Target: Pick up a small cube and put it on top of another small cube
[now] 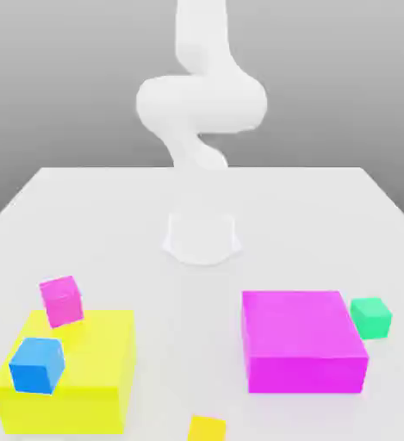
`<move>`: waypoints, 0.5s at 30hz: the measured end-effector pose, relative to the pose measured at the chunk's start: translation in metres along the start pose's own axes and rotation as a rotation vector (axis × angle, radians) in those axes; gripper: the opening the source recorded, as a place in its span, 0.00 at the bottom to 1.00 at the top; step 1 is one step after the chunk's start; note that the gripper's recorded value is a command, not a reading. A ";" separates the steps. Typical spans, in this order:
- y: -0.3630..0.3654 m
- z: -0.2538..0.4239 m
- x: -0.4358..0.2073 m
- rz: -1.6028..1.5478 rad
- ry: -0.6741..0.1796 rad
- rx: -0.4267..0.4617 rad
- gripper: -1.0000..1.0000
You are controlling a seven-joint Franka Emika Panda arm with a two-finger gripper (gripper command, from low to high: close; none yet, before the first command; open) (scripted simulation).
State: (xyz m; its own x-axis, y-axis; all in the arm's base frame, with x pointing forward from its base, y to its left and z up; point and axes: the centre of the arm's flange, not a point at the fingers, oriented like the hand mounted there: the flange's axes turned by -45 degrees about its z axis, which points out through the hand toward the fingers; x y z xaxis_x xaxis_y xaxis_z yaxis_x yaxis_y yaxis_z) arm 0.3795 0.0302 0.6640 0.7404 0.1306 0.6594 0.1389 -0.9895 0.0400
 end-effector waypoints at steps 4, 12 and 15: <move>-0.058 0.089 -0.021 -0.245 -0.117 0.110 0.50; -0.184 0.219 -0.123 -0.743 -0.311 0.318 0.50; -0.226 0.252 -0.179 -0.937 -0.376 0.393 0.50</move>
State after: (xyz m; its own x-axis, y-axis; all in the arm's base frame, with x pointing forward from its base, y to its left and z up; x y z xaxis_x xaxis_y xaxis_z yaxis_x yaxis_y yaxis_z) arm 0.3810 0.2465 0.3481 0.3753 0.9012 0.2167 0.9059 -0.4061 0.1201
